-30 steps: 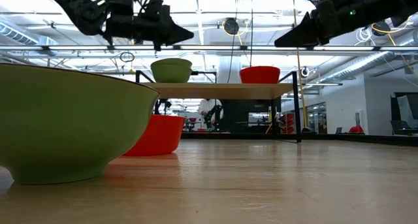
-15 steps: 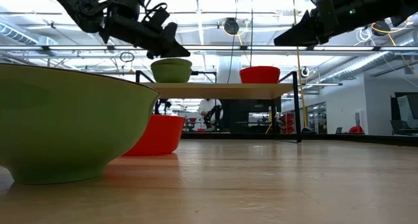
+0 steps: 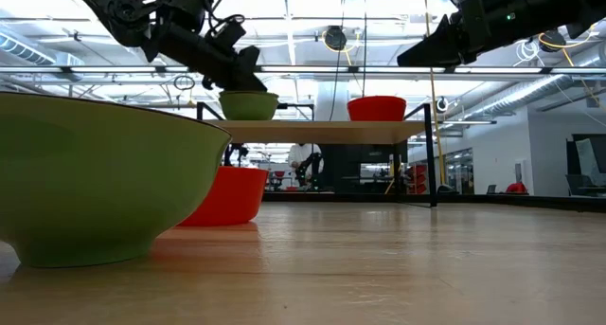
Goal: Pick & Place Mini bowls
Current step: Stack the white patterned bowl on the white patterned bowls on the shelf
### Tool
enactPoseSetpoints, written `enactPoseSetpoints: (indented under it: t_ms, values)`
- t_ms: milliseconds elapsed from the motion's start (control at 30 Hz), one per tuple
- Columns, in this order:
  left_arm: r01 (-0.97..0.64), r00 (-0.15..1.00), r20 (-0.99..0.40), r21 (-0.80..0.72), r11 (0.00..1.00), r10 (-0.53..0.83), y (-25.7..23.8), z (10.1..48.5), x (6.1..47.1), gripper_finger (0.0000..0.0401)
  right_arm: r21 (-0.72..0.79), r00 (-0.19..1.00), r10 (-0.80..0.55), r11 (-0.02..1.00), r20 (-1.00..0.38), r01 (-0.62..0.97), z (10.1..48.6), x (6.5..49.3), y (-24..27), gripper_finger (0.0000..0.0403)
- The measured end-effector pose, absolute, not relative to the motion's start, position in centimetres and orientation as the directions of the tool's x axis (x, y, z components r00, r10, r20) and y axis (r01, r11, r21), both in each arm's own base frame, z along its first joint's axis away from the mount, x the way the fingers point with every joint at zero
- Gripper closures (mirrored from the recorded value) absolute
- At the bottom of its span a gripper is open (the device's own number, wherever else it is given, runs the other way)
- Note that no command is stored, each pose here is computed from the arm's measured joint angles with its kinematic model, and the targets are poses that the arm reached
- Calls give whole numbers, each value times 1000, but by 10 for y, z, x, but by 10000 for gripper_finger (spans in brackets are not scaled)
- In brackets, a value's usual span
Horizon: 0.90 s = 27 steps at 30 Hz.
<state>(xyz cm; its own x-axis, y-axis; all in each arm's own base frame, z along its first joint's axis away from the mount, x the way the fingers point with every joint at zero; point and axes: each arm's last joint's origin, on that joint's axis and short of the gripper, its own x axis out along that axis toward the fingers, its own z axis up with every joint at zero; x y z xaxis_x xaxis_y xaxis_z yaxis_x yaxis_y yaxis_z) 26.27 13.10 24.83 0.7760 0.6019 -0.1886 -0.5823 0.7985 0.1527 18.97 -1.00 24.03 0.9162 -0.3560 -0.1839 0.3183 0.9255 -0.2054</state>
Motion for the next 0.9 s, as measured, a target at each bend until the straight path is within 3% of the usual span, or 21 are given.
enactPoseSetpoints:
  t_ms: [200,367,633,900]
  values:
    - [-581,778,-190,145,801,599,131,248,262,399,-206,916,-356,925,-184,318,240,190,-10,287]
    - [-614,766,-98,177,769,635,130,264,259,399,-205,916,-356,926,-184,318,240,190,-10,287]
    - [-719,651,-88,247,649,754,153,284,233,399,-208,915,-356,926,-190,316,240,190,-10,287]
    - [-672,719,-151,98,734,678,197,271,208,399,-210,915,-355,925,-193,315,239,189,-10,287]
